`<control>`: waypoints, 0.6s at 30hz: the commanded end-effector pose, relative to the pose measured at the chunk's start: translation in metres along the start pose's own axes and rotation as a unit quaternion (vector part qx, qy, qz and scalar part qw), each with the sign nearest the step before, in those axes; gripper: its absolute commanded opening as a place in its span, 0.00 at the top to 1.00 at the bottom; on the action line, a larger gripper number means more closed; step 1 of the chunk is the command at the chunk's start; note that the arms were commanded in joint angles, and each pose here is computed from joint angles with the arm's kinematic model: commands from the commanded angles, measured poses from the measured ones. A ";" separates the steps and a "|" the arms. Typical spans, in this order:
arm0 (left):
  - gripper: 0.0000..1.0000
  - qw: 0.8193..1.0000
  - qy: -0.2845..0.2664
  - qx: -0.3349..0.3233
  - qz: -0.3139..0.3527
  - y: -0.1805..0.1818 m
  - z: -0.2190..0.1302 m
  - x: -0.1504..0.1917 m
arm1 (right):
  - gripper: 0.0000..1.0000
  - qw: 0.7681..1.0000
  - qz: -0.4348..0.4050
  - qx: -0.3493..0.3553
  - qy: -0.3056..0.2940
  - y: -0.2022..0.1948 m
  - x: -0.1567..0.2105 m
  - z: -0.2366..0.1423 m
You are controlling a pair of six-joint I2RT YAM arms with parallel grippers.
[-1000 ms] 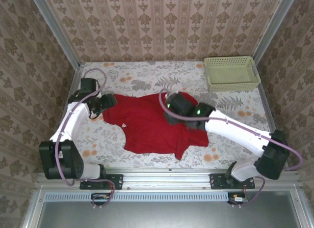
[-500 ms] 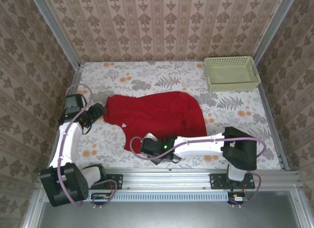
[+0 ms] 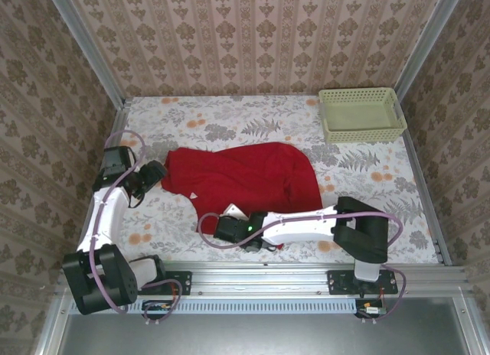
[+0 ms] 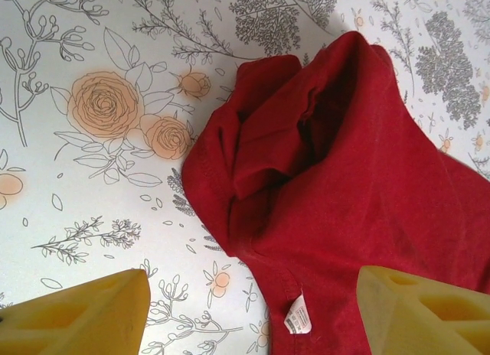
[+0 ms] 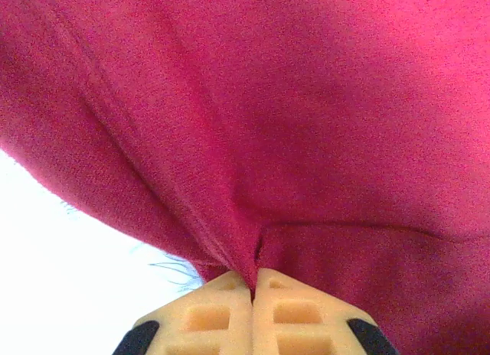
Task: Fold the inside-out t-shirt
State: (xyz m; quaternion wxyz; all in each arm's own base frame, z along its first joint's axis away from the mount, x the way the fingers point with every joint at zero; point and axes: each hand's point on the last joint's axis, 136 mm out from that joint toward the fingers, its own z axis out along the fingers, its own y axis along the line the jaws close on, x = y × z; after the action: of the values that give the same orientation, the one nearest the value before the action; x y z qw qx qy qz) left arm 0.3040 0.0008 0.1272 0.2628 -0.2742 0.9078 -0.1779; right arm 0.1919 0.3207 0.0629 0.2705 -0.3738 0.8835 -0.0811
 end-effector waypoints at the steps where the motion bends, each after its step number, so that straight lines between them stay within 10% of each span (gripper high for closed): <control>1: 0.27 1.000 0.009 0.004 0.008 -0.008 0.003 0.005 | 1.00 0.995 0.019 0.069 -0.069 -0.062 -0.020 -0.063; 18: 0.23 0.996 0.068 0.041 0.052 -0.063 0.047 0.058 | 1.00 0.950 0.257 0.034 -0.175 -0.187 -0.007 -0.147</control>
State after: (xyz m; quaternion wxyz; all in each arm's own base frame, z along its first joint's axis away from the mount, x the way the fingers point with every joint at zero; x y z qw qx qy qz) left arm 0.3145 -0.0877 0.1050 0.2231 -0.1859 0.9321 -0.2164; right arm 0.2333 0.1890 0.2554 0.4498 -0.1542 0.8797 0.0080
